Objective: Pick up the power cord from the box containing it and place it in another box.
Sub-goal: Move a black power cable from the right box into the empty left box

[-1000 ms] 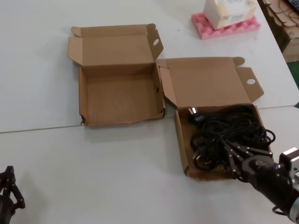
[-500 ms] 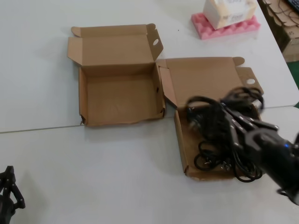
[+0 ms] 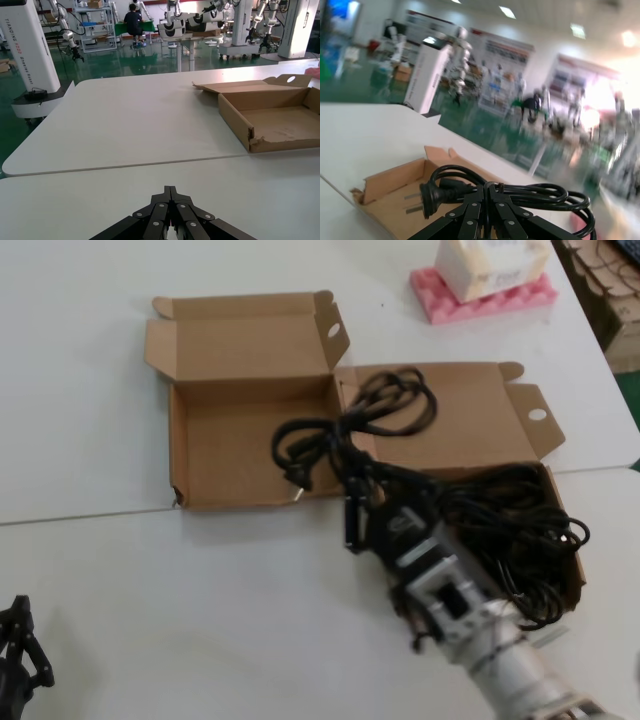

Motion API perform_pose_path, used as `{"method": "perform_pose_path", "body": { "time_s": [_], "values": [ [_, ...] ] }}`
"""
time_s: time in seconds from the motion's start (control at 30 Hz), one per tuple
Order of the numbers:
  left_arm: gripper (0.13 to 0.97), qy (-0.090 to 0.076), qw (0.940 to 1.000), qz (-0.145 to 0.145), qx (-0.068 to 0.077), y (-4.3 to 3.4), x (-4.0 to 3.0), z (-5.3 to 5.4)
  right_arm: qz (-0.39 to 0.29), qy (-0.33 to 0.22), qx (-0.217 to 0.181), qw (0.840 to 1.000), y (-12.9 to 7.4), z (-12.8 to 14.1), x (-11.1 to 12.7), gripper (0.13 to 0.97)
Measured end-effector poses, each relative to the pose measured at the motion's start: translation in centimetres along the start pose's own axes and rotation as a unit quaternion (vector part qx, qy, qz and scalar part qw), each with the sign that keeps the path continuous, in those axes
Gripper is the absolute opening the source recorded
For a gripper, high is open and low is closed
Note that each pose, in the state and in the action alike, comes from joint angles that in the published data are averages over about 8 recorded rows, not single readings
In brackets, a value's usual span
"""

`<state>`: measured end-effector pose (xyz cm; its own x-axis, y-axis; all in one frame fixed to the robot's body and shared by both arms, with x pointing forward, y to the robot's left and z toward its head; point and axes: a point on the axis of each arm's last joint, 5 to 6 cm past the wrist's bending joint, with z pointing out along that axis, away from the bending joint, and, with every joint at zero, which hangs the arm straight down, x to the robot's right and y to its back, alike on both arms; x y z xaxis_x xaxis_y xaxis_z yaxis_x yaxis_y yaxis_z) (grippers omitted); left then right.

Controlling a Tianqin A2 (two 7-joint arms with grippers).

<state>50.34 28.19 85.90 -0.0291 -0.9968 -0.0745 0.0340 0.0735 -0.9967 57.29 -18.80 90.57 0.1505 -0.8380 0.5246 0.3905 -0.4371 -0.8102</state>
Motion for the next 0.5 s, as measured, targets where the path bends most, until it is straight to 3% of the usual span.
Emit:
{"method": "perform_pose_path", "body": {
  "time_s": [0.23, 0.37, 0.5],
  "values": [
    [0.163, 0.0, 1.0, 0.0, 0.0, 0.0, 0.0, 0.0, -0.184, -0.006, 0.099, 0.978, 1.9, 3.7, -4.3, 0.162],
    [0.163, 0.0, 1.0, 0.0, 0.0, 0.0, 0.0, 0.0, -0.23, 0.001, 0.144, 0.962, 3.0, 5.1, -5.9, 0.162],
    [0.163, 0.0, 1.0, 0.0, 0.0, 0.0, 0.0, 0.0, -0.247, 0.032, 0.165, 0.954, 3.8, 6.5, -6.5, 0.162]
  ]
}}
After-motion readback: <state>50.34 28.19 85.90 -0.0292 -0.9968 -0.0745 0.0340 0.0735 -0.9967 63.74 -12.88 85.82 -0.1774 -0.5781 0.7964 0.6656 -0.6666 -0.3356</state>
